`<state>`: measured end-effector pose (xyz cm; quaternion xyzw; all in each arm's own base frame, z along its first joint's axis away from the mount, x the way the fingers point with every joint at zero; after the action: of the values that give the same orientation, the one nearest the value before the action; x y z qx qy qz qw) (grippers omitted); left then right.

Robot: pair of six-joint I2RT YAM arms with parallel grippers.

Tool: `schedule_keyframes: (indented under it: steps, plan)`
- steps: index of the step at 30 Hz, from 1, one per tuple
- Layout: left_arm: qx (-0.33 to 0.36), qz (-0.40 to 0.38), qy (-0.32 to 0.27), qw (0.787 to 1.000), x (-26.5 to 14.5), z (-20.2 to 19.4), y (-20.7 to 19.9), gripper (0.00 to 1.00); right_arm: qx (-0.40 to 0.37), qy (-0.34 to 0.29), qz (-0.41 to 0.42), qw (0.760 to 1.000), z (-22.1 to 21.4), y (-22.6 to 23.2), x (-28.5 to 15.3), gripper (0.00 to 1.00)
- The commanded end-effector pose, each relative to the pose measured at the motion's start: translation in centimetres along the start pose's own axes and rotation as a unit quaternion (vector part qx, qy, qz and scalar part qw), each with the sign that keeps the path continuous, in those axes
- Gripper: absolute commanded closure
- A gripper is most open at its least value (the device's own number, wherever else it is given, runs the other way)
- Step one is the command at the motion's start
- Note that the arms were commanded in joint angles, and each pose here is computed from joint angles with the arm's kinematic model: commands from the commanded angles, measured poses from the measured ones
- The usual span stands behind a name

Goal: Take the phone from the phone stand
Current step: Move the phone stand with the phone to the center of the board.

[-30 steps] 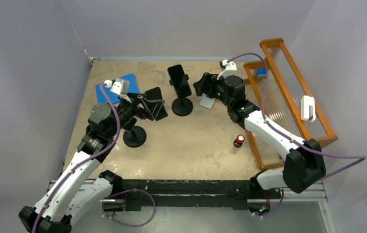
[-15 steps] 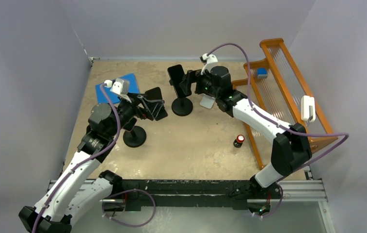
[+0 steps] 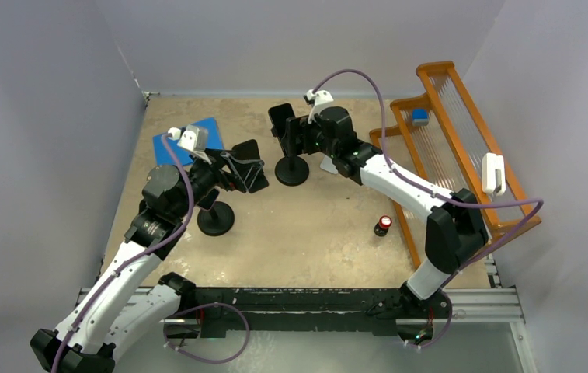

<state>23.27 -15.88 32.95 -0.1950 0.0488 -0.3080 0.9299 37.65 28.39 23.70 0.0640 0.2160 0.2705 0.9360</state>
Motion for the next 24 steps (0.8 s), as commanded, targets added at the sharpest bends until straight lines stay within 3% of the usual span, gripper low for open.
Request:
schedule_keyframes:
  steps: [1,24]
  plan:
    - [-0.001,-0.009,-0.008,1.000,0.0,0.2,-0.3,0.07,-0.015,-0.027,-0.008,0.999,2.4,0.5,-0.3,0.01]
    - [-0.001,-0.013,-0.005,1.000,0.1,0.0,-0.5,0.07,-0.033,0.000,0.002,0.999,1.1,1.1,1.6,0.01]
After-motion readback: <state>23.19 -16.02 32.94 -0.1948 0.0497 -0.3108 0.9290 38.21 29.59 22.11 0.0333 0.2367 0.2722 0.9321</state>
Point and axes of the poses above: each gripper's point midway between its finger pads, its own x axis out along the fingers, its own y axis along the line the jaws close on, z = x × y, the point moved 4 cm from there along -x, back along the fingers
